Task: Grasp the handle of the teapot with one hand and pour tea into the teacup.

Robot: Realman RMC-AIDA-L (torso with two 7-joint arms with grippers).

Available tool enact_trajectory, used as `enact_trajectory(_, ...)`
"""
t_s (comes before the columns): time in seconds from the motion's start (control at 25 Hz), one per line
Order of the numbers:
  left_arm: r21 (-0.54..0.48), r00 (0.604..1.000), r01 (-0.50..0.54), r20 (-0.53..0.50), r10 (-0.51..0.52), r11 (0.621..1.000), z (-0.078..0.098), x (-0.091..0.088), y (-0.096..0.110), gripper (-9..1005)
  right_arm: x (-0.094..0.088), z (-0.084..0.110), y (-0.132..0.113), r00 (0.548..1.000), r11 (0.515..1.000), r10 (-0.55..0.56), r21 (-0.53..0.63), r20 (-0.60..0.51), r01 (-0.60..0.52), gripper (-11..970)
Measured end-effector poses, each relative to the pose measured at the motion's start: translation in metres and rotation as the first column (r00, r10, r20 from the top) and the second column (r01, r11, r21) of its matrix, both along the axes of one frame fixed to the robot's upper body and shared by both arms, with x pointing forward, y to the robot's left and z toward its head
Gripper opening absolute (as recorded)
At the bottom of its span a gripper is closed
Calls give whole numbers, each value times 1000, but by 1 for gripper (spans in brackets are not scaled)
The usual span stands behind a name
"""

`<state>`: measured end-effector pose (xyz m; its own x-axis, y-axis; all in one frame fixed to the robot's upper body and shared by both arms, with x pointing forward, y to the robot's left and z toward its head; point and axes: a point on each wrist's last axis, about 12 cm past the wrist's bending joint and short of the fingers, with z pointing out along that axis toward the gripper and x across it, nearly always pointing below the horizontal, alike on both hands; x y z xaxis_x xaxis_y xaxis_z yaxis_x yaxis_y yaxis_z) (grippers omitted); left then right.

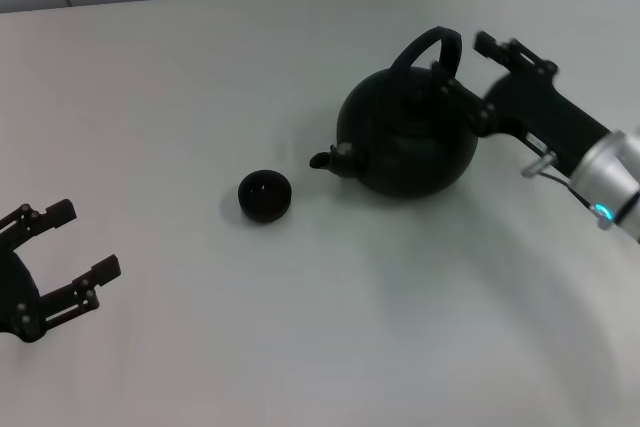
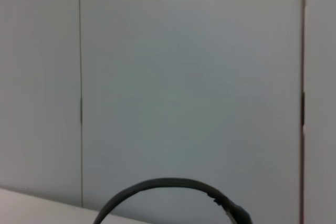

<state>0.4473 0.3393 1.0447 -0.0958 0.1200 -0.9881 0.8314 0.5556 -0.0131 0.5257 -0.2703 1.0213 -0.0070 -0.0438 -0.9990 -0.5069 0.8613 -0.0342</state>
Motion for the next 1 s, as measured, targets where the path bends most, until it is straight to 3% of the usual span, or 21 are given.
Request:
enact_trajectory(0.04,0,1000,1,1,-1,1000,0,0,0,812,-13,-3,-7,1000,1000,-10,18,10,10,686)
enact_trajectory(0.08,0,1000,1,2,-1,1000,0,0,-1,812,-13,-3,-7,1000,1000,-10,18,10,10,686)
enact_trajectory(0.12,-1,1000,2,4,-2,1000,-1,0,-2,812,-32,-7,-17,999,999,-26,41,20,26,686)
enact_trajectory(0.16,-1,1000,2,4,-2,1000,-1,0,-2,812,-32,-7,-17,999,999,-26,41,20,26,686)
enact_trajectory(0.32,-2,1000,-2,2,2,1000,-2,0,-3,812,-75,-16,-37,993,989,-119,95,20,117,687)
enact_trajectory(0.6,-7,1000,2,1,-2,1000,-1,2,-5,813,-86,-17,-45,992,983,-127,131,-4,127,686)
enact_trajectory(0.72,-6,1000,10,4,-10,1000,0,3,-5,813,-84,-9,-52,999,989,5,149,-37,0,686)
enact_trajectory(0.8,-2,1000,17,5,-17,1000,1,5,-5,813,-80,0,-58,982,979,167,130,-89,-154,687)
enact_trajectory(0.92,2,999,40,-7,-40,999,5,12,-5,813,-73,16,-64,896,917,399,93,-195,-388,687)
enact_trajectory(1.0,4,999,44,-9,-44,999,5,12,-5,813,-67,25,-67,854,884,465,73,-233,-461,687)
